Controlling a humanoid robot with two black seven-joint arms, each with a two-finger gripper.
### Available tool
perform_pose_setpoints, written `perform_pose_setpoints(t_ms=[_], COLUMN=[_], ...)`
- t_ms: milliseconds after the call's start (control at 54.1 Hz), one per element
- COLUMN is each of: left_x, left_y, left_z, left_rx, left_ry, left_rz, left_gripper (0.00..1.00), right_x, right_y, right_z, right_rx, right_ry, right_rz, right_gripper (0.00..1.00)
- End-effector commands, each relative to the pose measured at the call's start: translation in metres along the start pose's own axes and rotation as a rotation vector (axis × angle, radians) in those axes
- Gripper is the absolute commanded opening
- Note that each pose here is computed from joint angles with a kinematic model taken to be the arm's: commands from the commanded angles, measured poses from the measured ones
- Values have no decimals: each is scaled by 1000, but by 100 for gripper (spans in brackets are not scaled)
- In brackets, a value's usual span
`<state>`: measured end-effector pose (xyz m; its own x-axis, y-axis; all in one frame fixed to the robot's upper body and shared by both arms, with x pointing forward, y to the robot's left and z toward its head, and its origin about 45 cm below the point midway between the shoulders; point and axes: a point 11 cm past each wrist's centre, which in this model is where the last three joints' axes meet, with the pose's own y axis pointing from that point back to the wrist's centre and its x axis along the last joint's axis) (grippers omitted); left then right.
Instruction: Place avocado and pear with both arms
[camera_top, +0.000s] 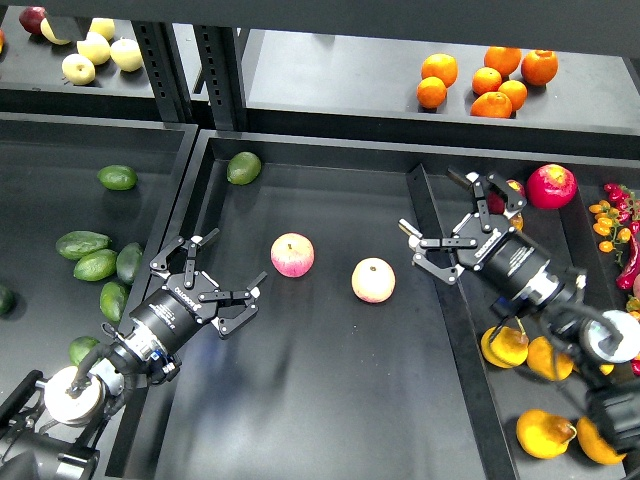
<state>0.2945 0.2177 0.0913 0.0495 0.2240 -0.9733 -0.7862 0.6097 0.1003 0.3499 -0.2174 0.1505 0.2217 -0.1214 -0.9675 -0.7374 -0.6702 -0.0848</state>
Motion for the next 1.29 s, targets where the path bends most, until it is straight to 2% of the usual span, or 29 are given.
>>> perform_pose_setpoints(t_ms=[0,203,795,1275], left_x=[1,1,4,-12], left_y=[1,1,3,-11], left_z=[-1,0,-2,7], left_rx=[0,-2,-3,3], left_ry=[2,3,10,-20], left_rz=[3,2,10,-33], left_gripper=[99,99,99,99], right_x=[7,9,45,8], right_y=[2,12,79,46], right_z=[17,37,69,53], right_rx=[60,128,219,180], right_ry=[-87,-182,-293,-266], right_rz=[-23,-55,65,-21], right_gripper=[99,99,100,100])
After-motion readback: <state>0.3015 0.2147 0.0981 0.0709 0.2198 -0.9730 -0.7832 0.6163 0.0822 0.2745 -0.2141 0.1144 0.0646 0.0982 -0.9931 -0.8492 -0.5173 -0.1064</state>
